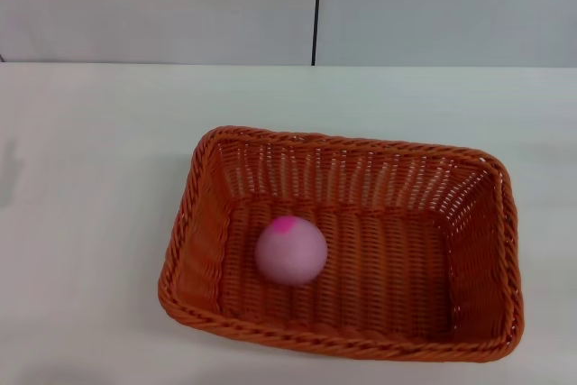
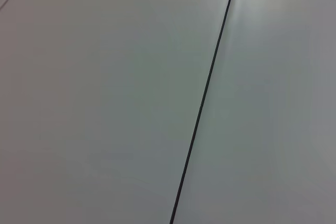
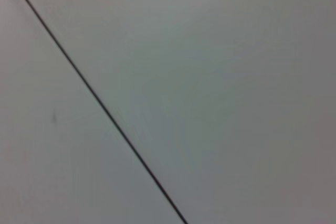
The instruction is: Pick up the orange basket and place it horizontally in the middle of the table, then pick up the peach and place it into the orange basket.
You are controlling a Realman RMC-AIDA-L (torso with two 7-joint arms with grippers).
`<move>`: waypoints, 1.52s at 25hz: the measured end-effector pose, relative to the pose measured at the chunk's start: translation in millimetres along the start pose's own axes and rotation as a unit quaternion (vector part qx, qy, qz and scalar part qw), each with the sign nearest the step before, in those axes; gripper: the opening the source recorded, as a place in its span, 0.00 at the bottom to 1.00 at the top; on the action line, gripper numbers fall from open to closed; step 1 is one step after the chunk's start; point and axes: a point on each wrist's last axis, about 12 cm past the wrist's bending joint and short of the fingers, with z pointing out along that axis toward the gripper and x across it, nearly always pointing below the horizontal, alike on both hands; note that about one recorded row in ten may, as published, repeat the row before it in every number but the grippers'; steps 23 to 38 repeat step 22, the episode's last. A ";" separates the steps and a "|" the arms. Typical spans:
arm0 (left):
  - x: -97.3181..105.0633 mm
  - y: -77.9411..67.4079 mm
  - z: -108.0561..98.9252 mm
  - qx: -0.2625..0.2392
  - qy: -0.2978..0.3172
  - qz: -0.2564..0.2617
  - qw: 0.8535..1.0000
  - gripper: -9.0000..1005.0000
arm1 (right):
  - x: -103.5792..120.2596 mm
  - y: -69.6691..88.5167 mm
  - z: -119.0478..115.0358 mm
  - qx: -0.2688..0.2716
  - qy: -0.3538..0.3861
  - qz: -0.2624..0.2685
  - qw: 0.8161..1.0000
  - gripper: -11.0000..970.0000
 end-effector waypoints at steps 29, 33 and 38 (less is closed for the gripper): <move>-0.5 -3.6 7.4 0.013 -0.016 -0.009 1.000 0.81 | -0.9 -4.8 -14.5 0.018 -0.008 0.007 1.000 0.58; -0.5 -3.6 7.4 0.013 -0.016 -0.009 1.000 0.81 | -0.9 -4.8 -14.5 0.018 -0.008 0.007 1.000 0.58; -0.5 -3.6 7.4 0.013 -0.016 -0.009 1.000 0.81 | -0.9 -4.8 -14.5 0.018 -0.008 0.007 1.000 0.58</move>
